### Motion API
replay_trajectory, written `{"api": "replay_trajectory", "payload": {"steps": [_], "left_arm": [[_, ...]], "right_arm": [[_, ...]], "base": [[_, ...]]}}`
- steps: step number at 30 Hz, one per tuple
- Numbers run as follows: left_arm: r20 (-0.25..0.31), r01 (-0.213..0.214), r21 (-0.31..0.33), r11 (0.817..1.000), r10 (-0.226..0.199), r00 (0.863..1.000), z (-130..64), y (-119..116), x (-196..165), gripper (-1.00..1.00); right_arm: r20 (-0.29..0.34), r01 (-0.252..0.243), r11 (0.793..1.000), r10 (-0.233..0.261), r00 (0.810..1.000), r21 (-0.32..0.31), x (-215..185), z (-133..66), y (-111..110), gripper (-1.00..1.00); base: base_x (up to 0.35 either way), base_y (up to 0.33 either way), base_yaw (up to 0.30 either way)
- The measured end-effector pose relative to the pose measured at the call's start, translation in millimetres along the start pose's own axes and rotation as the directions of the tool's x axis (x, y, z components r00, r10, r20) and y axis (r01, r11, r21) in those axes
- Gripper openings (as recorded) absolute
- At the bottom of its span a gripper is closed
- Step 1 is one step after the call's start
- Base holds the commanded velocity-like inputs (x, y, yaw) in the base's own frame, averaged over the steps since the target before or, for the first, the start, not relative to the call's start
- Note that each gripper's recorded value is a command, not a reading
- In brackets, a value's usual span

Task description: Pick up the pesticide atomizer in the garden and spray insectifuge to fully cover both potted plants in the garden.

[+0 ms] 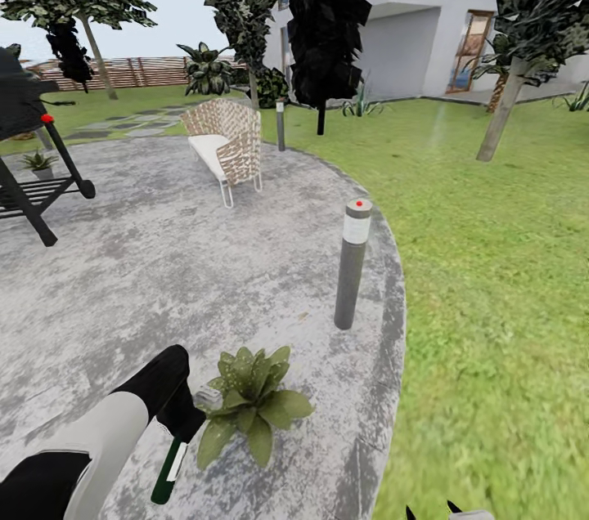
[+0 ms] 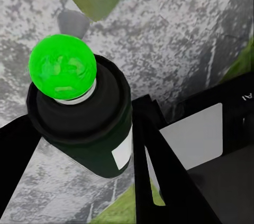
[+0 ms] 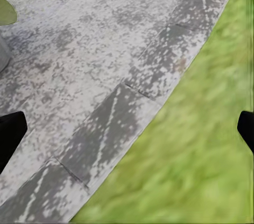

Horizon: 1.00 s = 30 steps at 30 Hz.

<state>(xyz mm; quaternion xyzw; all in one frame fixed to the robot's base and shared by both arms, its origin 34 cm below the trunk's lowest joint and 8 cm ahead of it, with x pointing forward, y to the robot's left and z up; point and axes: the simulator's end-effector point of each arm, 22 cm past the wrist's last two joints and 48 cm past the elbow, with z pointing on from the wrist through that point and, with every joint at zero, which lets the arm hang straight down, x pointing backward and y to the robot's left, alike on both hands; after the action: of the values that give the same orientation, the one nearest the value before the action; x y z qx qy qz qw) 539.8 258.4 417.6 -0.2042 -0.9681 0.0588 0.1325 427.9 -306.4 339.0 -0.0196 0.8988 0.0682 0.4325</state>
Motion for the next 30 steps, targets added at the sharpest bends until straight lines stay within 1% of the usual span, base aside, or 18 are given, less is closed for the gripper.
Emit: {"api": "replay_trajectory", "payload": {"steps": [2,10,14,19,22,27,30], "left_arm": [[-0.001,0.0,0.0,1.0,0.0,1.0,0.4,0,0,-1.0],[-0.006,0.0,-0.003,1.0,0.0,1.0,1.8,1,3,-1.0],[-0.014,0.01,-0.006,1.0,-0.01,1.0,3.7,7,8,-1.0],[-0.023,0.005,0.009,1.0,-0.005,1.0,8.2,-2,10,-1.0],[-0.028,0.006,0.013,1.0,-0.006,1.0,10.7,-3,12,-1.0],[-0.062,0.006,0.031,1.0,-0.004,0.998,30.1,-10,32,-1.0],[-0.075,0.004,0.04,0.999,-0.001,0.997,38.0,-14,40,-1.0]], "right_arm": [[0.0,0.0,1.0,0.0,1.0,0.0,0,0.0,0,1.0],[-0.001,-0.001,1.0,0.001,1.0,-0.002,0,0.4,1,1.0],[-0.001,-0.001,1.0,0.001,1.0,-0.002,0,0.4,1,1.0],[0.0,-0.001,1.0,0.001,1.0,-0.002,0,0.5,1,1.0],[-0.001,-0.001,1.0,0.001,1.0,-0.001,0,0.3,1,1.0],[0.0,-0.001,1.0,0.001,1.0,-0.001,0,0.2,1,1.0],[0.0,-0.001,1.0,0.001,1.0,0.0,0,0.2,1,1.0]], "base": [[0.11,-0.298,0.005],[0.012,-0.019,0.27],[0.0,0.0,0.279],[0.0,0.0,0.276],[0.0,0.0,0.098],[0.0,0.0,0.01],[0.0,0.0,0.0]]}}
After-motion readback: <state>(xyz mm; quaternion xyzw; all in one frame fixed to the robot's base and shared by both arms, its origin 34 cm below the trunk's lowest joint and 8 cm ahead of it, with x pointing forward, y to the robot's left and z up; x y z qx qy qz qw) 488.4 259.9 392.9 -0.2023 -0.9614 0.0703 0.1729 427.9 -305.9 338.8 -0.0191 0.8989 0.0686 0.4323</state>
